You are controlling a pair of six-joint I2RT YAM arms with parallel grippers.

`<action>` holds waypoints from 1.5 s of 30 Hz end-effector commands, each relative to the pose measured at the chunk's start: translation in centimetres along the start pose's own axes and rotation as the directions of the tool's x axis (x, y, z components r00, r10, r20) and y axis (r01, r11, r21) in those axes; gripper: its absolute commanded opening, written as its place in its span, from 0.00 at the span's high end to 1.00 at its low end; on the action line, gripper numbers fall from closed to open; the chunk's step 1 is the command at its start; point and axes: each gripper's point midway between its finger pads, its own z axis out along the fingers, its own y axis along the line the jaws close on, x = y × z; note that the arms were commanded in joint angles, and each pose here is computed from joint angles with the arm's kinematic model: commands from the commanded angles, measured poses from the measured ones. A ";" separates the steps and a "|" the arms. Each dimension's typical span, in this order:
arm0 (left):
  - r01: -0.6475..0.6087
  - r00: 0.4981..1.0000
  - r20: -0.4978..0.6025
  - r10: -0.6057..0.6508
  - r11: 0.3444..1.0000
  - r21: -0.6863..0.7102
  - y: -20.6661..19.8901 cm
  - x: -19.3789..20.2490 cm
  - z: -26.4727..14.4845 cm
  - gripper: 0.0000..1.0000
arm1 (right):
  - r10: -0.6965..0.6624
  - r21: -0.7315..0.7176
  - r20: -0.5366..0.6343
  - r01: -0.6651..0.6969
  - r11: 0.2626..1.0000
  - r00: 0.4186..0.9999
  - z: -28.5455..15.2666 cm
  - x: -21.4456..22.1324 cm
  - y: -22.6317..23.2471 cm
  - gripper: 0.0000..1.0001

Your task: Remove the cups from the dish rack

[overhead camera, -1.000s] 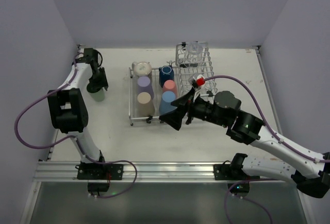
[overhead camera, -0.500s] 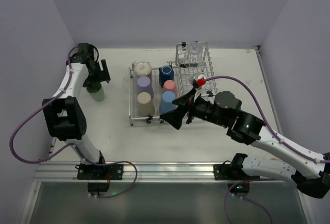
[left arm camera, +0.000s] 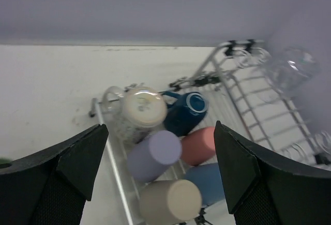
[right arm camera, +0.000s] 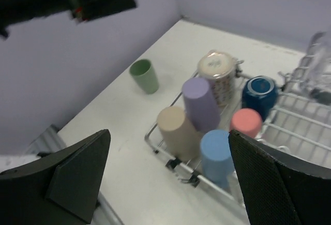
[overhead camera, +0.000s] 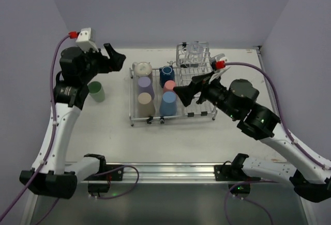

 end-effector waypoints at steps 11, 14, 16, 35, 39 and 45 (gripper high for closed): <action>-0.038 0.999 0.032 0.024 0.836 0.547 -10.6 8.4 -5.5 0.08 | -0.129 0.537 -0.045 0.132 0.833 0.991 3.3 -5.7 -15.4 0.01; -0.067 0.998 0.051 0.046 0.823 0.563 -10.6 8.9 -6.4 0.08 | -0.136 0.557 -0.071 0.152 0.816 0.988 5.0 -6.0 -16.6 0.01; -0.089 0.996 0.064 0.063 0.809 0.581 -10.9 8.9 -7.0 0.07 | -0.139 0.575 -0.104 0.174 0.799 0.985 6.8 -5.8 -17.9 0.01; -0.112 0.994 0.058 0.096 0.824 0.556 -10.2 9.5 -7.0 0.07 | -0.075 0.620 -0.234 0.208 0.757 0.969 13.3 -1.8 -24.2 0.01; -0.101 0.995 0.040 0.094 0.825 0.556 -10.1 9.8 -6.7 0.07 | -0.068 0.616 -0.241 0.206 0.760 0.968 13.6 -1.3 -24.3 0.05; -0.057 0.998 0.005 0.067 0.807 0.588 -10.8 10.1 -6.4 0.10 | -0.067 0.608 -0.172 0.159 0.778 0.983 12.7 -2.6 -23.3 0.47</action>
